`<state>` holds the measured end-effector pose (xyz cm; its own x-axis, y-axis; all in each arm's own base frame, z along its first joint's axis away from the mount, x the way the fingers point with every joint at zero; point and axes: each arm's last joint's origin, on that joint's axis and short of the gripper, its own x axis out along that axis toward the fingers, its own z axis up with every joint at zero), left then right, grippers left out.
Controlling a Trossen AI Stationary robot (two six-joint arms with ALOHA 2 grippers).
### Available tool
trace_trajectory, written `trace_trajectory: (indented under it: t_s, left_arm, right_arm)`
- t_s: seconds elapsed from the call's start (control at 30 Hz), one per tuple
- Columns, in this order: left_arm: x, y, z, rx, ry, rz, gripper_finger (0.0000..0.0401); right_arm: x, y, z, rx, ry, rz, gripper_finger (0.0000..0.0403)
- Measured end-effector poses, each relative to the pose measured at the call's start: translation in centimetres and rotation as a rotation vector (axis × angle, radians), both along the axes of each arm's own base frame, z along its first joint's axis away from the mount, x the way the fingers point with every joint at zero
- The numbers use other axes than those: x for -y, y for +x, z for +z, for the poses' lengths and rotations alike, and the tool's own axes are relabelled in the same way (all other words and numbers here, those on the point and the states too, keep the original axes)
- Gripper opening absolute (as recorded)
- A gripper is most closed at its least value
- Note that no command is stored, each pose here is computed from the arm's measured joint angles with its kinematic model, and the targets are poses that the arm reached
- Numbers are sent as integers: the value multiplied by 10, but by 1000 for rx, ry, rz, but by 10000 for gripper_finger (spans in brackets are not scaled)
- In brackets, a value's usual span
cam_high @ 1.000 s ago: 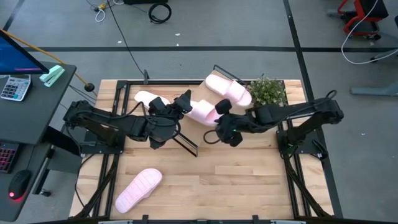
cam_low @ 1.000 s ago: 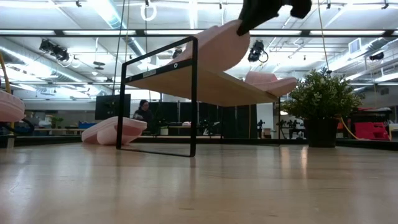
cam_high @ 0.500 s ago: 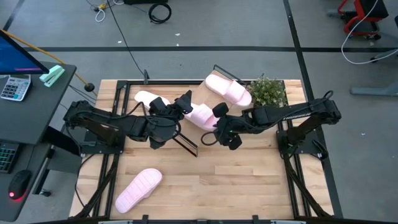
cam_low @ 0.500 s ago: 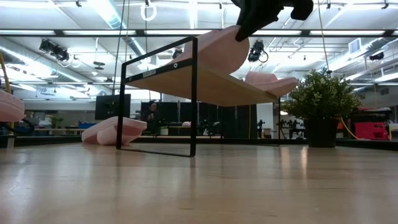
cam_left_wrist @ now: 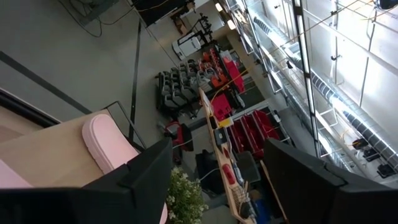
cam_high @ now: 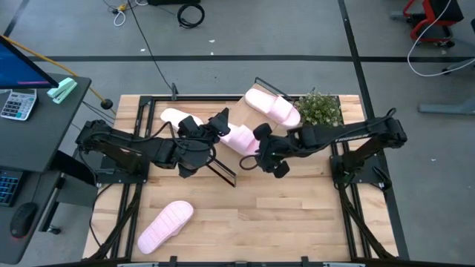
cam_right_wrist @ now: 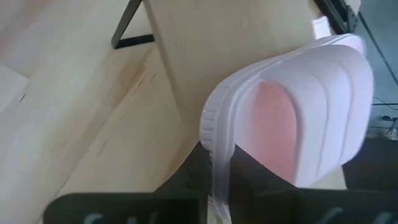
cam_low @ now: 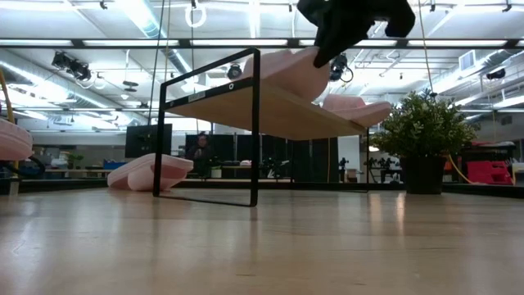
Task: Pick and place slides into the shelf
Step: Put the top right pink slide on the shelf
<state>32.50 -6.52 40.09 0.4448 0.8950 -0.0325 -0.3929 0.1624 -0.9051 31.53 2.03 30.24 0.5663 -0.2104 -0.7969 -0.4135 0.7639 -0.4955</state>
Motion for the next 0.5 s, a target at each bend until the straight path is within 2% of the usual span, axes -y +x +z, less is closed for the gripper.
trace_trajectory:
  t_s: [0.3,0.5]
  left_arm:
    - [0,0,0,-1,0,0,253]
    - [0,0,0,0,0,0,250]
  right_arm:
    - [0,-1,-14,-13,4,4,37]
    - [0,-1,-15,-15,4,4,70]
